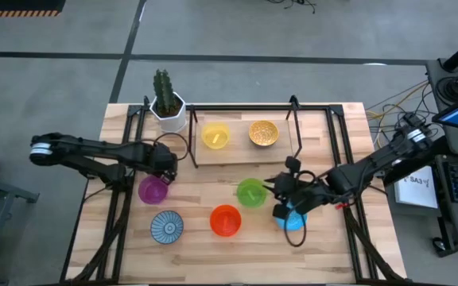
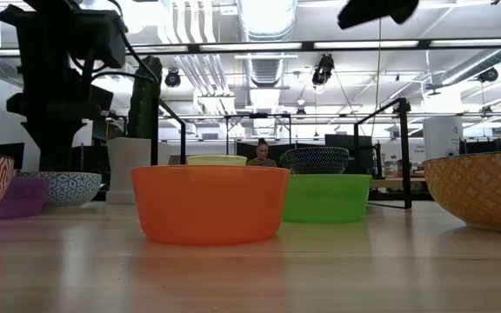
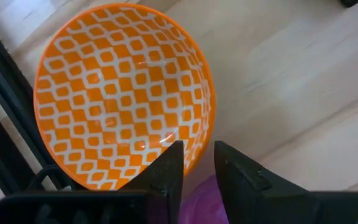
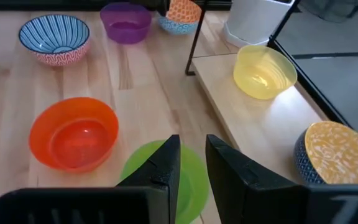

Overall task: Place and stack bowls onto a shelf
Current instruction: Stack the orange pattern bowl on the yellow pattern bowl

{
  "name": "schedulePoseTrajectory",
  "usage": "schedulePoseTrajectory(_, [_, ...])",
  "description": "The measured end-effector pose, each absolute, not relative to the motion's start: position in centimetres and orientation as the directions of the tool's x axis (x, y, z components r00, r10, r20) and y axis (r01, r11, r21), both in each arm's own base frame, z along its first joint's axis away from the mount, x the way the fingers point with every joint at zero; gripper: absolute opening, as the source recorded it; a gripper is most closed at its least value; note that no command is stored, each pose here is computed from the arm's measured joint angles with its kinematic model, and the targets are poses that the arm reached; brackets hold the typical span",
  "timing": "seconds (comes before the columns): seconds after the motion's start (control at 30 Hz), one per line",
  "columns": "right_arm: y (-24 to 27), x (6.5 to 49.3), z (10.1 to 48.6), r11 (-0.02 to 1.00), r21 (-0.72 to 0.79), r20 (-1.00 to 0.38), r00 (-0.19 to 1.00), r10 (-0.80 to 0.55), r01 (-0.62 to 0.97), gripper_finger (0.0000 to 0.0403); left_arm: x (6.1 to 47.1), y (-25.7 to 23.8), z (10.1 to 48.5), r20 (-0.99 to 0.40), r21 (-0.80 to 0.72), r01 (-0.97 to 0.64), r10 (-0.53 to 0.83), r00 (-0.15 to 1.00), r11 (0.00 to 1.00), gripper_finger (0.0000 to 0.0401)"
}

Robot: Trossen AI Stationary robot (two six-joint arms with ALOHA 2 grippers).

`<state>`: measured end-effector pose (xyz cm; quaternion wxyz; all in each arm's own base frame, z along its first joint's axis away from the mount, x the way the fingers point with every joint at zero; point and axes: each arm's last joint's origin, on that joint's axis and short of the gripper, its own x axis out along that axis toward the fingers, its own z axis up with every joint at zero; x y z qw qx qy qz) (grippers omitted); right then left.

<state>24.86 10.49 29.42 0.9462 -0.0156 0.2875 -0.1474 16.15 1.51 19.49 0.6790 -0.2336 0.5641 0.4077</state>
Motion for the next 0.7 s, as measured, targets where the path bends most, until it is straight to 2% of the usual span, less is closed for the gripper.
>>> schedulePoseTrajectory(0.2, [9.4, 22.7, 27.2, 0.949, -0.033, -0.532, 0.798, -0.283, 0.315, 0.0070, 16.6, 1.5, 18.9, -0.957, 0.165, -0.812, 0.290, 0.005, 0.560, 0.0132])
schedulePoseTrajectory(0.37, [8.7, 21.3, 26.8, 0.944, -0.001, -0.527, 0.802, -0.282, 0.331, 0.0064, 17.0, 1.5, 18.5, -0.957, 0.180, -0.808, 0.289, -0.013, 0.561, 0.0167])
schedulePoseTrajectory(0.53, [8.3, 20.5, 28.6, 0.957, -0.006, -0.465, 0.846, -0.259, 0.290, 0.0061, 17.4, 1.6, 17.9, -0.954, 0.207, -0.801, 0.296, -0.039, 0.562, 0.0167])
schedulePoseTrajectory(0.7, [8.1, 20.0, 31.3, 0.974, -0.052, -0.332, 0.916, -0.226, 0.222, 0.0063, 17.6, 1.7, 17.4, -0.941, 0.250, -0.799, 0.331, -0.068, 0.547, 0.0141])
